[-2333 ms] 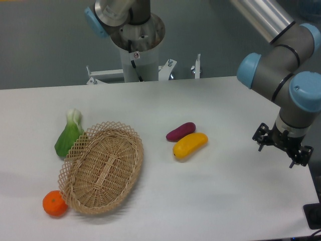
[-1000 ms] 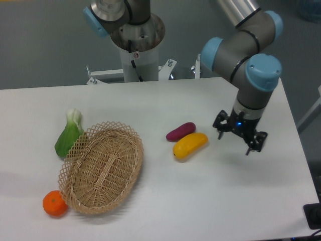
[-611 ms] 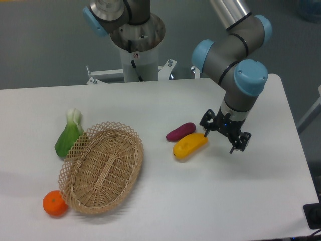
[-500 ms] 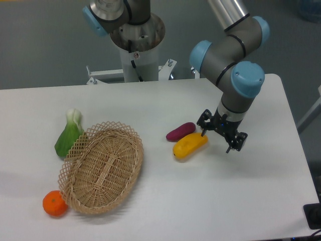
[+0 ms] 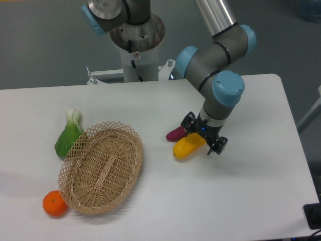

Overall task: Pick up the mango from the table
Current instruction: 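Close the gripper around the yellow mango, then lift the held mango up and carry it away from the sweet potato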

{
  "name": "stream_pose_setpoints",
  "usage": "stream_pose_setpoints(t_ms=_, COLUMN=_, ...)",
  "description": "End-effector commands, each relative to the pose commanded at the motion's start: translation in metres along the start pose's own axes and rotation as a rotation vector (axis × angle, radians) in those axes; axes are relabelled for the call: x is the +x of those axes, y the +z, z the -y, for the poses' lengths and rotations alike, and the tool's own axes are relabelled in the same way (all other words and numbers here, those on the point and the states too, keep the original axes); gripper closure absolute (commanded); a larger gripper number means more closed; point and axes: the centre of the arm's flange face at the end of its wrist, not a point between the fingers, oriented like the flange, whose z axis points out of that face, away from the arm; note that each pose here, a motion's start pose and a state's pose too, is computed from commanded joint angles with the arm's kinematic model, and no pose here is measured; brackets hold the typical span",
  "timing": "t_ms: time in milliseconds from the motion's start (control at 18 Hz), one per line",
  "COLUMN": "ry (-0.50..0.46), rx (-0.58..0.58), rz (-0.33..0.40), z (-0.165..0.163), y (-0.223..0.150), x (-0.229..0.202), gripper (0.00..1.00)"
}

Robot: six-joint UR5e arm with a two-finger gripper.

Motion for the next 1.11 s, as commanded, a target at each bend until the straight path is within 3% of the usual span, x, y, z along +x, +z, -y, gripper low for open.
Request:
stream_pose_setpoints(t_ms=500, ry=0.011, rx=-0.044, rz=-0.016, z=0.018, y=0.020, x=0.021, gripper=0.00)
stream_pose_setpoints(t_ms=611, ry=0.017, rx=-0.059, rz=-0.001, z=0.023, y=0.024, x=0.022, gripper=0.25)
stream_pose_setpoints(t_ms=778, ry=-0.061, rx=-0.057, rz=0.020, z=0.031, y=0.026, x=0.019, gripper=0.50)
stream_pose_setpoints(t_ms=1111, ry=-0.067, rx=-0.078, rz=0.064, z=0.038, y=0.007, x=0.009, gripper=0.61)
